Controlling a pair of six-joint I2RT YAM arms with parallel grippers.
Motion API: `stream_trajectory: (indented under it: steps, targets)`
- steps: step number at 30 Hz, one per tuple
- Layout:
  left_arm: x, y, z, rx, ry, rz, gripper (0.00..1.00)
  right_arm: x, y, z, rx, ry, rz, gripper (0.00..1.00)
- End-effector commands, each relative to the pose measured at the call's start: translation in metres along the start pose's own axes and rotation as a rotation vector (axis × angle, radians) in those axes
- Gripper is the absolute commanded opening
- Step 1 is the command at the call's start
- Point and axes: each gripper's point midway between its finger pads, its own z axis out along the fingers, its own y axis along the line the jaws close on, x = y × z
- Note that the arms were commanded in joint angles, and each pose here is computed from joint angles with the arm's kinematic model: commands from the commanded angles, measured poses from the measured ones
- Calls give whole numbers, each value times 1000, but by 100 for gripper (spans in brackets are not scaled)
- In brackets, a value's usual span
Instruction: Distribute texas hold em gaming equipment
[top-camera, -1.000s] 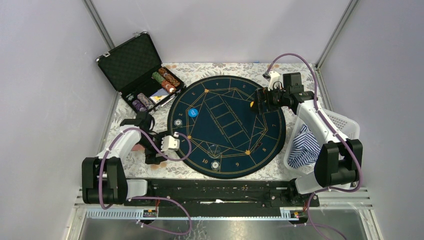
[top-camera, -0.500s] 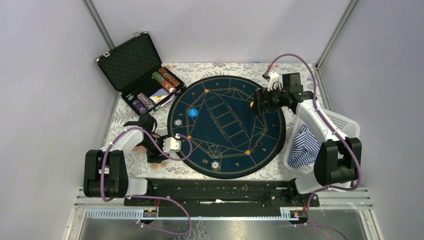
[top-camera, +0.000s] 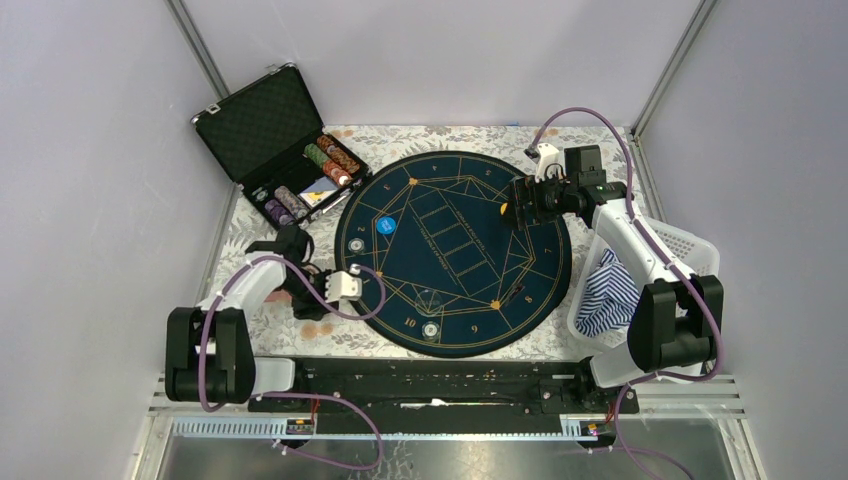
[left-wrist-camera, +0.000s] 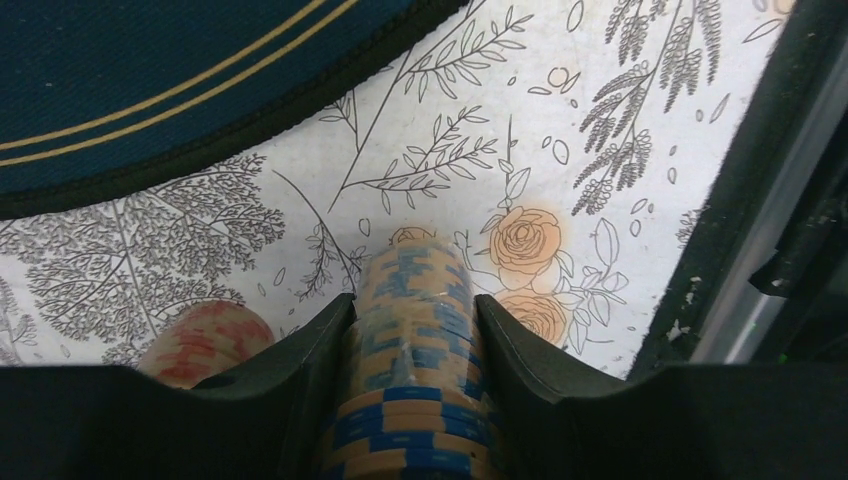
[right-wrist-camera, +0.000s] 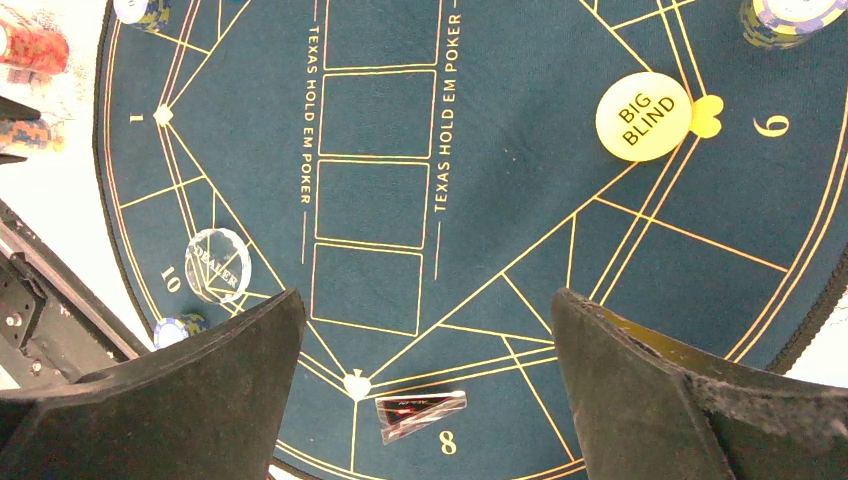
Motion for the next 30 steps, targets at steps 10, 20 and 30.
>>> stream_trajectory:
  steps: [10,20,30]
  targets:
    - [-85,52,-57,-58,-183,-108,2,-7,6,-4,-18,-22,-26,100]
    - [-169,122,-40,-52,-106,-363,0,-7,0,-5,17,-21,-21,100]
    - [-235,159,16,-109,-58,-404,3,-11,-3,-11,38,-41,-15,100]
